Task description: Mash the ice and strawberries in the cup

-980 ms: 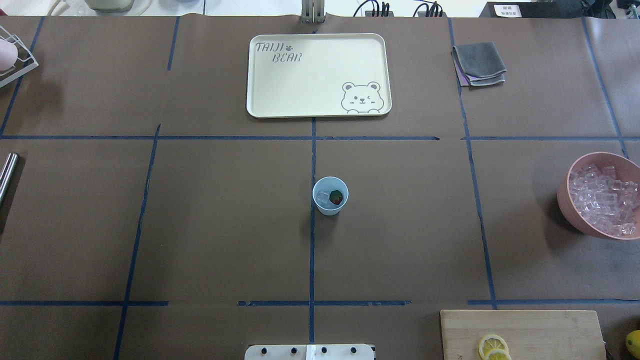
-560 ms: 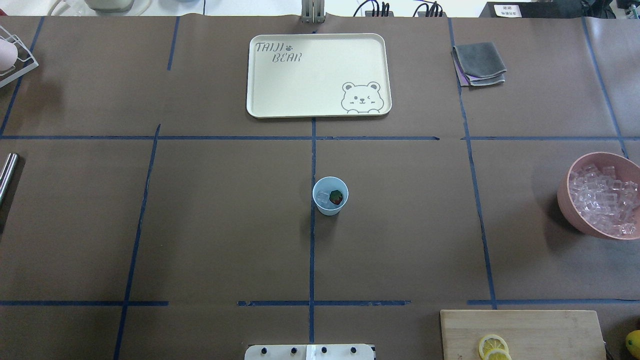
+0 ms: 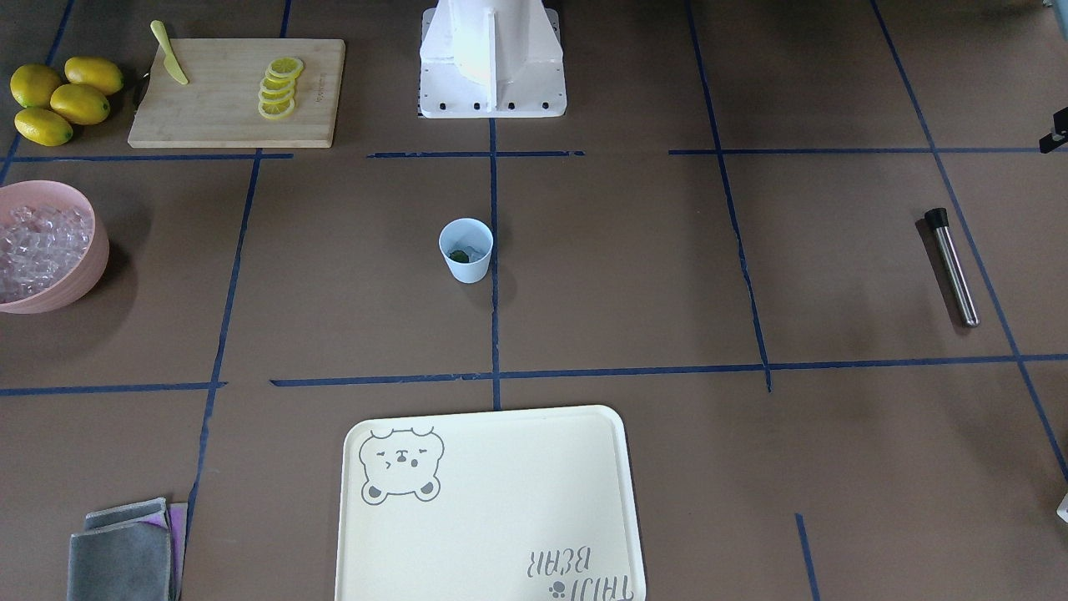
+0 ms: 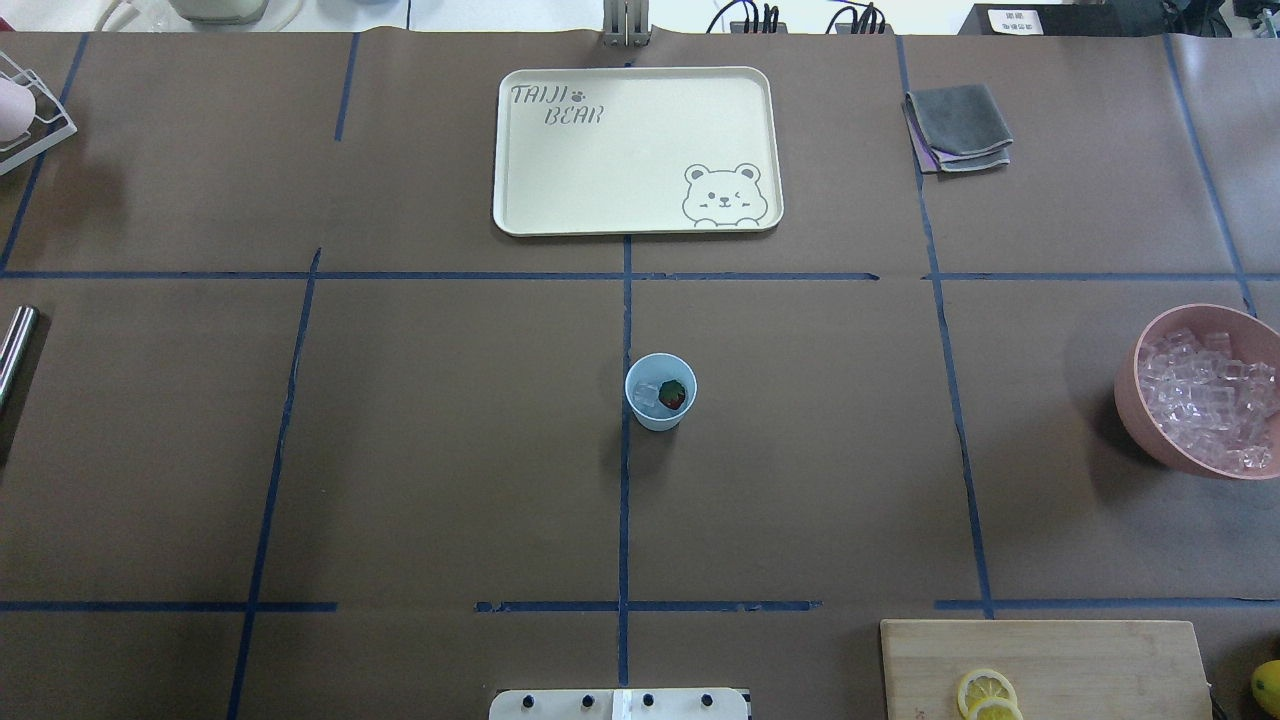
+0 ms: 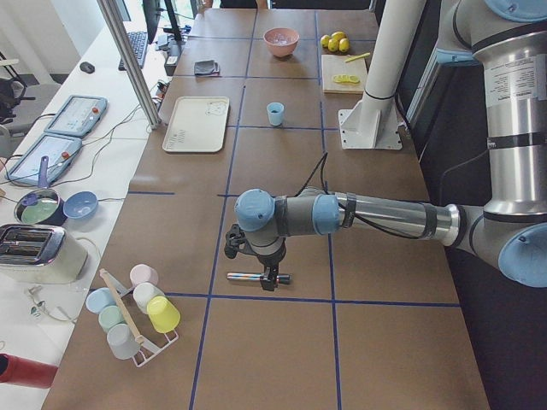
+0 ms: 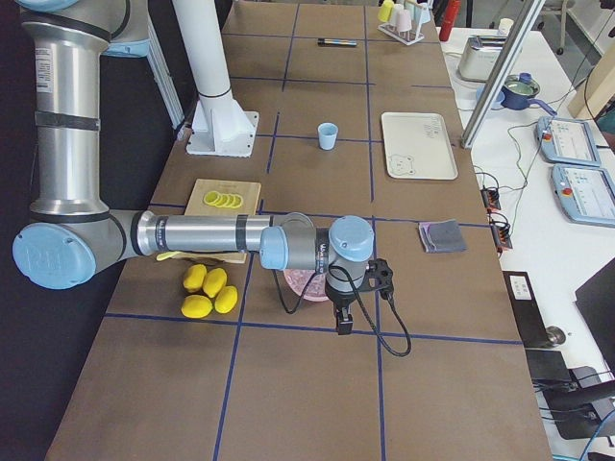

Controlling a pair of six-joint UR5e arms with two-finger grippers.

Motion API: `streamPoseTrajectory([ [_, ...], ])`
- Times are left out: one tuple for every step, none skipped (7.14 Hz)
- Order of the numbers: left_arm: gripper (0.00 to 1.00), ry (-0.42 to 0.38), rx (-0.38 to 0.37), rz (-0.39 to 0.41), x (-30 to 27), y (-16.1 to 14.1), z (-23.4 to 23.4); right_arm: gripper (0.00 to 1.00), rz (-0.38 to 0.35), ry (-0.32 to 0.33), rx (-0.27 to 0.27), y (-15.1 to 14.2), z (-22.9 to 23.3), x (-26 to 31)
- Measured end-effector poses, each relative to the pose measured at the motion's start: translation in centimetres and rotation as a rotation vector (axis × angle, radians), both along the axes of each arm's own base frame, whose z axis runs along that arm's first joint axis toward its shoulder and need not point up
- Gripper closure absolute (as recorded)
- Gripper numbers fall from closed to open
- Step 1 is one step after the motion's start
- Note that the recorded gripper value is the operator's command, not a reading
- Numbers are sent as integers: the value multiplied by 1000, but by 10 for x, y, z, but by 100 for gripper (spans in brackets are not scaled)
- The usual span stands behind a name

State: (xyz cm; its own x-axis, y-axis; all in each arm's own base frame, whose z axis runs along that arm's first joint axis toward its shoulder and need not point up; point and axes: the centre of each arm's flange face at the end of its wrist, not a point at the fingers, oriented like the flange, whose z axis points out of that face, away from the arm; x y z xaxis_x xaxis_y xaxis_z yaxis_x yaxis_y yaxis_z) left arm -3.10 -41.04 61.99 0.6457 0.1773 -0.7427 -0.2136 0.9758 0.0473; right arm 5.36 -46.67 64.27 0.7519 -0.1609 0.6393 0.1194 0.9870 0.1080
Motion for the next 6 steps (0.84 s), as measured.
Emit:
streamPoseTrajectory([
  [0,-1,-6,-1,0,-1,3,0,0,6,9,1,-2,1],
  [0,-2,-9,-2,0,-2,5,0,2,5,16,4,-6,1],
  [0,-3,-7,-4,-1,-4,6,0,5,2,16,7,-7,1],
  [0,-5,-7,-10,-4,-6,8,0,7,-1,13,9,-7,0],
  [0,-6,-8,-21,-9,-8,11,0,9,-3,11,9,-7,0],
  [0,-7,-8,-30,-13,-12,13,0,9,-3,9,10,-6,0],
])
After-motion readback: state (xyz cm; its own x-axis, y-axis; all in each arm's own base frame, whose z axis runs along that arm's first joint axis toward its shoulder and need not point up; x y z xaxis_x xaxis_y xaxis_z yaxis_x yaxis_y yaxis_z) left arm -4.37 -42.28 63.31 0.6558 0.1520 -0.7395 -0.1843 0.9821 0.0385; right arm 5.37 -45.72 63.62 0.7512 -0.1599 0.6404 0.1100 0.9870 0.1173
